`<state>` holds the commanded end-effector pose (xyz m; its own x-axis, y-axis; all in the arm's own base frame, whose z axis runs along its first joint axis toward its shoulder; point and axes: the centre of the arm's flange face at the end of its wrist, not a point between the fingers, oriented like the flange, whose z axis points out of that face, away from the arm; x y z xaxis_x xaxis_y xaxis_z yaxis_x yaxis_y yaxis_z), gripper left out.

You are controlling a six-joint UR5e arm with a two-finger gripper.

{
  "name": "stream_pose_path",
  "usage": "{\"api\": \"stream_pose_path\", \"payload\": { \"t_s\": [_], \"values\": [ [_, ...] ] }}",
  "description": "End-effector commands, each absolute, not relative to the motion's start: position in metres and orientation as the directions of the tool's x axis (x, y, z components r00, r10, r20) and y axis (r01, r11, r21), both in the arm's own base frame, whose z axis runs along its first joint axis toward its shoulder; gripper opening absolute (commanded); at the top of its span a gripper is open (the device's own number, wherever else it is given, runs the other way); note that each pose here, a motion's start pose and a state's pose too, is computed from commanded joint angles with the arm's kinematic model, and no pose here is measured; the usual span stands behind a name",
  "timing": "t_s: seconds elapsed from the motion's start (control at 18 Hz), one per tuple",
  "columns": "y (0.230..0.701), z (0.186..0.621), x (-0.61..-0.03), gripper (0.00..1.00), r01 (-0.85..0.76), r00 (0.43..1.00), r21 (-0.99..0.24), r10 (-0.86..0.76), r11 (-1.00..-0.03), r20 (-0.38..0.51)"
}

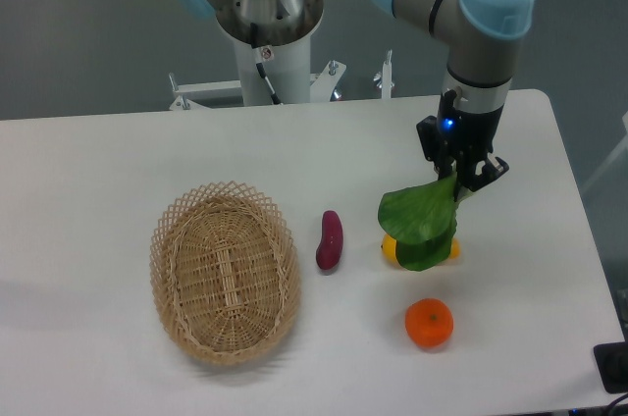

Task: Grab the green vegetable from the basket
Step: 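Lift the bok choy out of the basket and carry it toward the mango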

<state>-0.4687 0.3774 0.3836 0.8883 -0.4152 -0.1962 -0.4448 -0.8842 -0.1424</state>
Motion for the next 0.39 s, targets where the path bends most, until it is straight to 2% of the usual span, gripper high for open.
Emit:
{"api": "stream_pose_path", "payload": {
  "t_s": [0.39],
  "values": [
    [0.3753, 0.3848, -0.4703, 0.33, -0.441, 0.889, -0.144, -0.411, -0.886, -0.201]
  ]
}}
